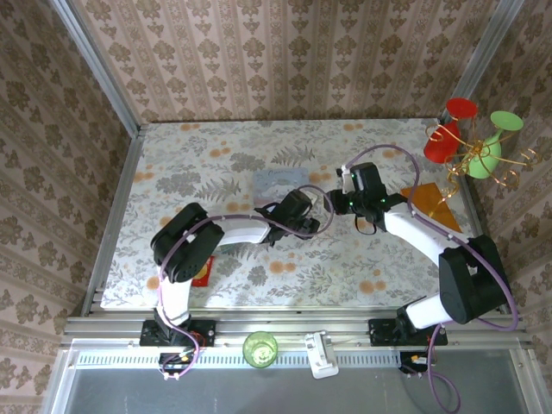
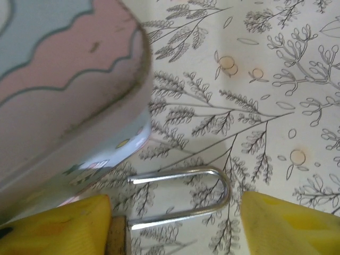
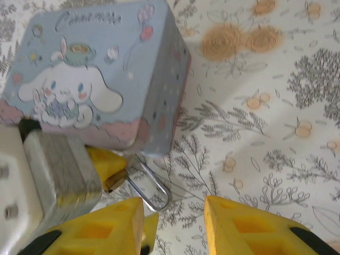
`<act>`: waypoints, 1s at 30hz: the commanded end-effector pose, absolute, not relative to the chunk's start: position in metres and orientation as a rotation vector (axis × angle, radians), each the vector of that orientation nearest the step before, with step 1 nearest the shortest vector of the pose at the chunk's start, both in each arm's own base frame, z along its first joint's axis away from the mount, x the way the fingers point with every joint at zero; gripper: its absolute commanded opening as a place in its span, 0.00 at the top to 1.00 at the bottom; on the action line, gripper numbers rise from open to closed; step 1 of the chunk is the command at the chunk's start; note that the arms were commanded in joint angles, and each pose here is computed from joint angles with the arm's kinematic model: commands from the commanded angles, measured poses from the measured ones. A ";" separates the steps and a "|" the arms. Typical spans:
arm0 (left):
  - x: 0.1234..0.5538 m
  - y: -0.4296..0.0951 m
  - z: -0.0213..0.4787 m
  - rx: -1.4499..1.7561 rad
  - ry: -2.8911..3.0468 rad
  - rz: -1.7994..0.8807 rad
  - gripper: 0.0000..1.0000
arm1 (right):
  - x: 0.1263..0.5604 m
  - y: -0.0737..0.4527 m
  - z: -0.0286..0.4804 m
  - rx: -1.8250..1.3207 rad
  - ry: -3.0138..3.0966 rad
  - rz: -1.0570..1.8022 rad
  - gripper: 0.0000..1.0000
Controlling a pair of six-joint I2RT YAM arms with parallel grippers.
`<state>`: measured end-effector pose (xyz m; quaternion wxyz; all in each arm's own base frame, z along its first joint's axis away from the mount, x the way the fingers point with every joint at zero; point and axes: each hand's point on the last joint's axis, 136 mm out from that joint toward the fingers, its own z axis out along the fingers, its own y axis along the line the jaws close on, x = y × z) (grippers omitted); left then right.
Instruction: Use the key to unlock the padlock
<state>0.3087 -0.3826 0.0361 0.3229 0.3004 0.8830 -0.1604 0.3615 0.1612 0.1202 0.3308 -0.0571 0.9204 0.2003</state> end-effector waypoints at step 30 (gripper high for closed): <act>0.317 -0.282 0.201 0.486 1.986 -0.179 0.00 | 0.374 0.056 0.162 -0.003 2.222 0.061 0.30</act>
